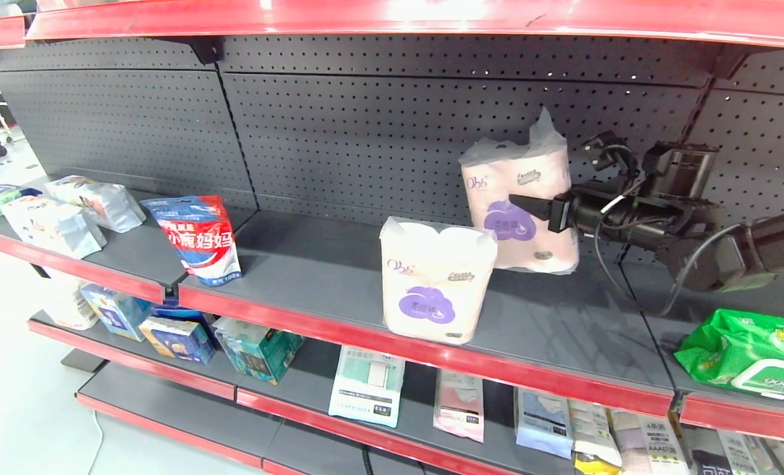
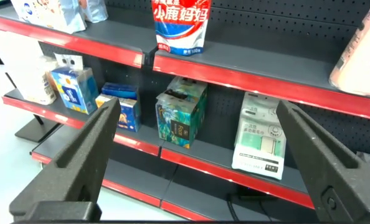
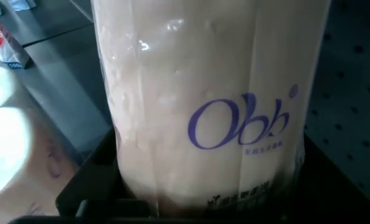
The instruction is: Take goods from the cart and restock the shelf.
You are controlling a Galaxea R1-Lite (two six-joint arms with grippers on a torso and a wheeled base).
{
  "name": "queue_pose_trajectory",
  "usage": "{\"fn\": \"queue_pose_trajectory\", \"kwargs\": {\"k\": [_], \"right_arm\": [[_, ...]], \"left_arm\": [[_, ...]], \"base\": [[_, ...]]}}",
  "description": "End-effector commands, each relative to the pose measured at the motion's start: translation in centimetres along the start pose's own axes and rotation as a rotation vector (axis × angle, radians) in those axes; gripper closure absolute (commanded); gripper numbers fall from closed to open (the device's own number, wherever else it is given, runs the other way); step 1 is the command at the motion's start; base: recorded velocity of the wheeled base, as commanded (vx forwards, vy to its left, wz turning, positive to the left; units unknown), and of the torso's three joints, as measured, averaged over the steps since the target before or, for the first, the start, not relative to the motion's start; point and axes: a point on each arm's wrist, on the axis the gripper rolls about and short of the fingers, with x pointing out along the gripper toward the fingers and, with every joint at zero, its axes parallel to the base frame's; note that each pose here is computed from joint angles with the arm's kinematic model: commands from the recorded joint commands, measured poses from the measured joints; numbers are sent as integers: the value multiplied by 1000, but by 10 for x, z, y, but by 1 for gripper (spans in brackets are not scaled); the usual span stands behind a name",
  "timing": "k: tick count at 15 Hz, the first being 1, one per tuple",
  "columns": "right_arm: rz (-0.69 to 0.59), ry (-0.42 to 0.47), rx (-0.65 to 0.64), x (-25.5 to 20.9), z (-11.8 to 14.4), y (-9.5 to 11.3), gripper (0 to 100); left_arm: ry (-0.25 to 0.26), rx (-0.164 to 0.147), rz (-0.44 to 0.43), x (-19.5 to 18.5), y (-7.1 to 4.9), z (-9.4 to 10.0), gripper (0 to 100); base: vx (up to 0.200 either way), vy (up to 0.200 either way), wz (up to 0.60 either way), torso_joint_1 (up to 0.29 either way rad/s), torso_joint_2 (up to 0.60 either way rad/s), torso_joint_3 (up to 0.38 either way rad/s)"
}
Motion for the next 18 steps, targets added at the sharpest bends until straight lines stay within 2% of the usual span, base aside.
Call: {"fn": "queue_pose_trajectory", "kwargs": {"k": [1,5,7,12,18], "right_arm": [[27,19,9,21,-17,1,100],[61,46,20,33,-41,3,100],[55,77,7,34,-55,-2,100],[106,124,-42,8,-78,-29,100],[210,142,-154,-17,-101,-39,100]], "left_arm": [[-1,0,1,0,0,0,0],[-1,0,1,0,0,0,0],[-1,0,1,0,0,0,0],[-1,0,1,0,0,0,0],[-1,0,1,0,0,0,0]], "base": [[0,0,0,0,0,0],[0,0,0,0,0,0],[0,0,0,0,0,0],[0,0,0,0,0,0],[0,0,0,0,0,0]]}}
